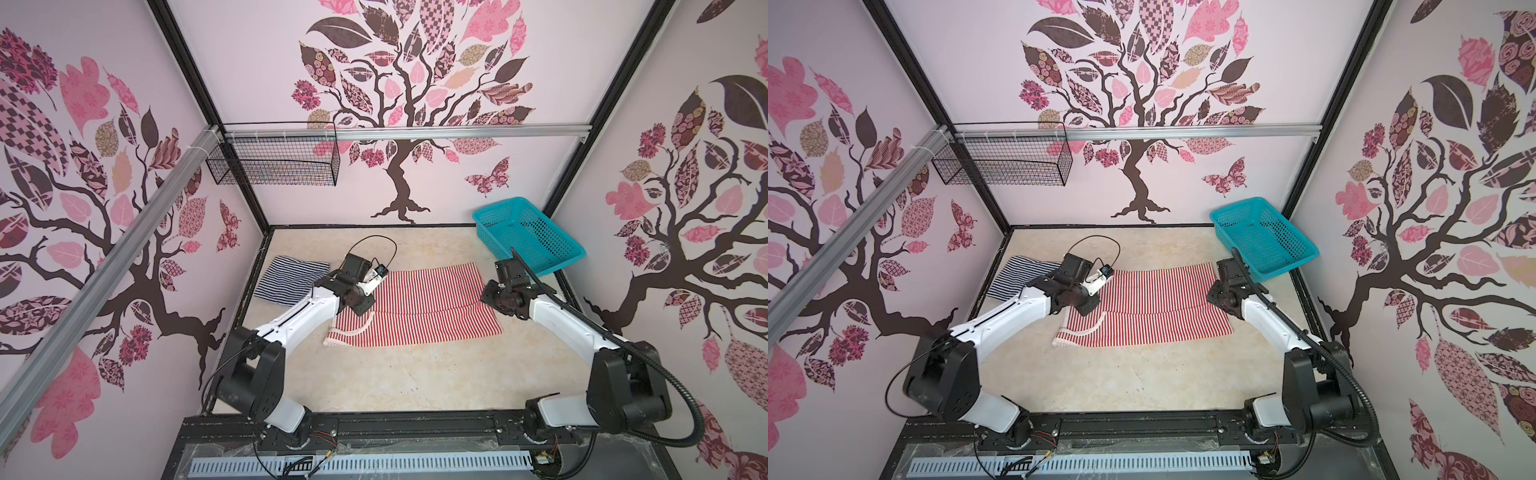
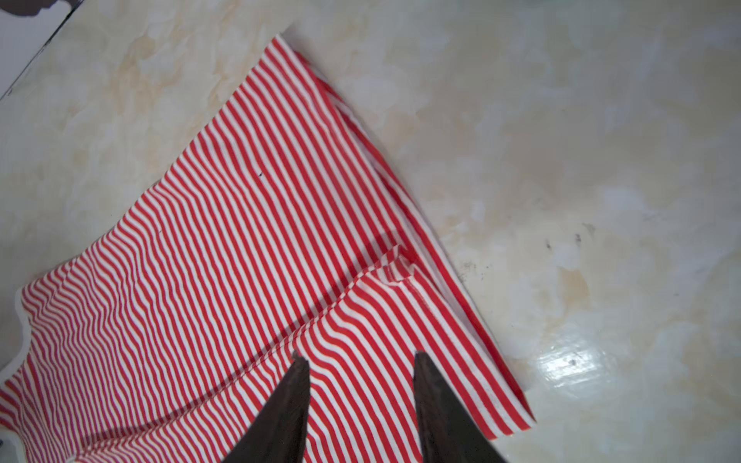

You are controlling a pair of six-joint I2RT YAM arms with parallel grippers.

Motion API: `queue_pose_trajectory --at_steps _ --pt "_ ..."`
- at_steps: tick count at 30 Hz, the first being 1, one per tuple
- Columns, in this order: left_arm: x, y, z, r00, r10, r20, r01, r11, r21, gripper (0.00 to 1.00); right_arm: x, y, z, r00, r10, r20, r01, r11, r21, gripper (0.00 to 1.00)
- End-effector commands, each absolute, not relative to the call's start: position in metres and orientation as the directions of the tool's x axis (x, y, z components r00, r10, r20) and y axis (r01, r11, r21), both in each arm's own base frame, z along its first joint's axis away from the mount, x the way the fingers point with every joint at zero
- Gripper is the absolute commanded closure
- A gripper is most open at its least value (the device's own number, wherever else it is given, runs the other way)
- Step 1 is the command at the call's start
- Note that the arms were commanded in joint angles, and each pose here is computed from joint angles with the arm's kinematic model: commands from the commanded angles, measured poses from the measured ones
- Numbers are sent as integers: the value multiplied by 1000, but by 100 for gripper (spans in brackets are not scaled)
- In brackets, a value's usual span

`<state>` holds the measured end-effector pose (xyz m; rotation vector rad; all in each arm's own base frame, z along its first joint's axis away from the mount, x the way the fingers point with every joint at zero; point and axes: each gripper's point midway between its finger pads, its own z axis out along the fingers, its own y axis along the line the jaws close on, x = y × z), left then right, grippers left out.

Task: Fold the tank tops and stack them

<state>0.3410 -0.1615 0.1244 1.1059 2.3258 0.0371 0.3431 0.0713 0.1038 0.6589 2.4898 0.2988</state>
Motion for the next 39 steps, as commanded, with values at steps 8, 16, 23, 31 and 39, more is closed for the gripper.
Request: queue_pose_trajectory --at_steps 8,16,23,31,39 --pt "260 -123 55 -515 821 -246 817 557 150 77 293 89 39 -826 468 -312 374 872 317 77" --pt "285 -78 26 -621 773 -129 742 633 221 79 269 87 17 -818 518 -252 431 841 327 72" --pt "271 -67 14 -616 786 -61 763 614 202 79 238 82 1 -797 576 -182 505 800 323 72" --pt "244 -59 16 -579 815 -24 801 574 171 80 188 69 14 -746 650 -144 582 742 332 73" --pt "248 -65 47 -575 811 -108 788 584 196 79 183 69 65 -726 656 -206 533 726 435 70"
